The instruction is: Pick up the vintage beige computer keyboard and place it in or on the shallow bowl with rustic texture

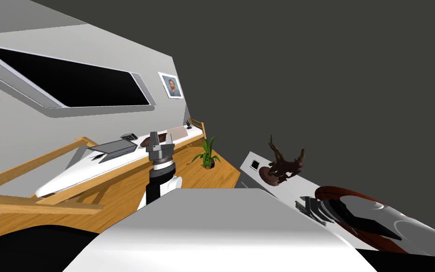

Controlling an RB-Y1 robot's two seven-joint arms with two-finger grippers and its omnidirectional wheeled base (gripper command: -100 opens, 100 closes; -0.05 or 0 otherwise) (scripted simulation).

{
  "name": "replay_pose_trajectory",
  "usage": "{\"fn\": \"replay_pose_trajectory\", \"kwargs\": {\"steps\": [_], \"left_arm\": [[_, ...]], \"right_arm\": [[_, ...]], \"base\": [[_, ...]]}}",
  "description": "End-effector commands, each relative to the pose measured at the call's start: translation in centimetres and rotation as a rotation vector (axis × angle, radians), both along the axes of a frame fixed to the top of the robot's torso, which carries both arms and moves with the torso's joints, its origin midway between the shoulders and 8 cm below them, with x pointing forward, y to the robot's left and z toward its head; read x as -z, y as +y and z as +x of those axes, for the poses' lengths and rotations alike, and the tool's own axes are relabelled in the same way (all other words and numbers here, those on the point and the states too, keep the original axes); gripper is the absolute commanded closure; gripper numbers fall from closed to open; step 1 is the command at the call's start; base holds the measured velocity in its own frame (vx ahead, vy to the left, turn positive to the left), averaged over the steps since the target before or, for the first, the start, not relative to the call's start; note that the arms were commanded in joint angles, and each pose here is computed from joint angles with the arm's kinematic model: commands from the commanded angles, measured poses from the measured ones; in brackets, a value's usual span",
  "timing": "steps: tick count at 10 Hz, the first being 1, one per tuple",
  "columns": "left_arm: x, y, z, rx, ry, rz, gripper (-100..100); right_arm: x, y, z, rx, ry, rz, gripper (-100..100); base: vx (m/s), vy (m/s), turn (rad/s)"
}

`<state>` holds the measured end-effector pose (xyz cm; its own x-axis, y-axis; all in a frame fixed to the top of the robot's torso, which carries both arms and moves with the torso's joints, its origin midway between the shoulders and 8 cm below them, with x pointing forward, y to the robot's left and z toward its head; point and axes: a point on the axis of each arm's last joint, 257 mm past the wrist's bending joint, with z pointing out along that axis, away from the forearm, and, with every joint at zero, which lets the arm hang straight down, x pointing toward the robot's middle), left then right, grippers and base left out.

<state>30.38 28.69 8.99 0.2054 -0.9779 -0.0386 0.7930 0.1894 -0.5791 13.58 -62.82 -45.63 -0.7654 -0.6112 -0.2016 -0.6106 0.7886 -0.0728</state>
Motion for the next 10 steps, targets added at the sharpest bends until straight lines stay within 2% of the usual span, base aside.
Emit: {"fn": "replay_pose_trajectory", "kwargs": {"steps": [1, 3, 4, 5, 9, 10], "left_arm": [[0.00, 0.00, 0.00, 0.000, 0.000, 0.000, 0], [0.00, 0.00, 0.00, 0.000, 0.000, 0.000, 0], [0.00, 0.00, 0.00, 0.000, 0.000, 0.000, 0], [0.01, 0.01, 0.00, 0.000, 0.000, 0.000, 0], [0.01, 0.01, 0.00, 0.000, 0.000, 0.000, 0], [0.01, 0.01, 0.00, 0.000, 0.000, 0.000, 0]], "right_arm": [[0.83, -0.07, -0.25, 0.046, -0.001, -0.002, -100], [1.51, -0.04, -0.47, 0.085, -0.001, -0.003, -100], [1.29, -0.05, -0.39, 0.070, -0.002, -0.003, -100], [1.33, -0.06, -0.40, 0.073, -0.002, -0.003, 100], [1.37, 0.06, -0.45, 0.071, 0.000, 0.001, 100], [1.37, 0.05, -0.45, 0.071, 0.000, 0.000, 0]], "base": [[-0.170, -0.055, 0.320], [-0.134, -0.016, 0.182], [-0.045, -0.003, 0.043], [-0.009, -0.001, -0.010], [-0.002, 0.001, 0.001], [0.000, 0.000, 0.000]]}}
